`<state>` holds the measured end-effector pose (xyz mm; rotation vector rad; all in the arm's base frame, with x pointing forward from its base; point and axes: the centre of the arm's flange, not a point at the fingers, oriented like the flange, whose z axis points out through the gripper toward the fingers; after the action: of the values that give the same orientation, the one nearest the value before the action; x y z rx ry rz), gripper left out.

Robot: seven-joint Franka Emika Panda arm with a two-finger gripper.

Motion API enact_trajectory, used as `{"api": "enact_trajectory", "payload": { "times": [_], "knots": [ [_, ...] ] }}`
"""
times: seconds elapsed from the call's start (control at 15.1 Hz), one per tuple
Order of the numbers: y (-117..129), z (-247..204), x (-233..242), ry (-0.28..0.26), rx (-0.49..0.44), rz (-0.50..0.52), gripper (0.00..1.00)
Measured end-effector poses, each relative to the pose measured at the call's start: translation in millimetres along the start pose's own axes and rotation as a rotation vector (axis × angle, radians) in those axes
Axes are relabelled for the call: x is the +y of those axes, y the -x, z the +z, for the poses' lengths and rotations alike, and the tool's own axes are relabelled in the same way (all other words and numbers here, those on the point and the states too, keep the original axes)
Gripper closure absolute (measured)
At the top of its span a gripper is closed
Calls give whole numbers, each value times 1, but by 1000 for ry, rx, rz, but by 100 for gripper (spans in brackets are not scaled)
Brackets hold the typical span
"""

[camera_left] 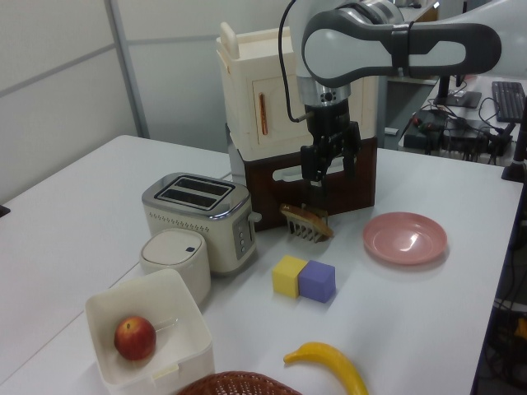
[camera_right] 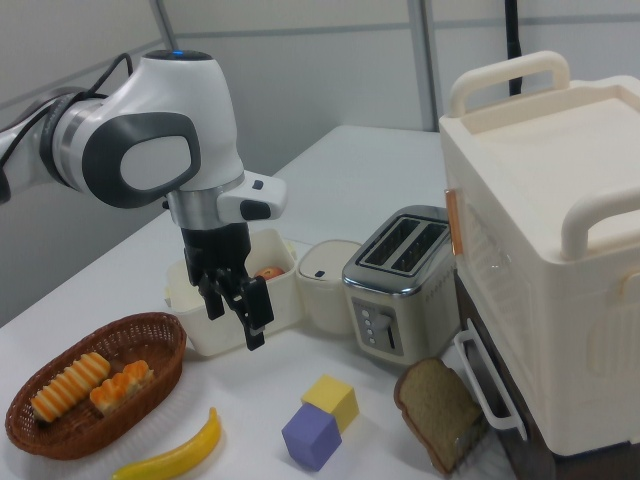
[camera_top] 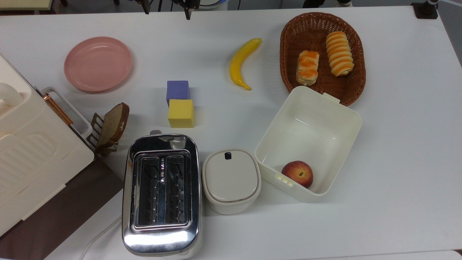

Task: Put the bread on the table
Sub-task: 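Move the gripper over the wicker basket and lower onto a bread roll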

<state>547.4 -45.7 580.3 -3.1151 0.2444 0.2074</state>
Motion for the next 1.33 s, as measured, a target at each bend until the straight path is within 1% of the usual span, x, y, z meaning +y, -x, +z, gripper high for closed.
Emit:
{"api": "enact_trajectory", "payload": {
  "times": [0.13, 0.33, 0.46, 0.66, 0.8, 0.99, 1.19, 1.33],
  "knots": [
    [-1, 5, -12, 4, -9, -21, 0],
    [0, 16, -58, 18, -29, -95, 0],
    [9, 21, -107, 34, -35, -113, 0],
    [31, 34, -184, 63, -48, -130, 0],
    [38, 62, -238, 81, -43, -133, 0],
    [36, 123, -305, 83, -6, -114, 0],
    [40, 175, -354, 97, -1, -94, 0],
    [53, 193, -376, 115, -12, -92, 0]
  ]
}}
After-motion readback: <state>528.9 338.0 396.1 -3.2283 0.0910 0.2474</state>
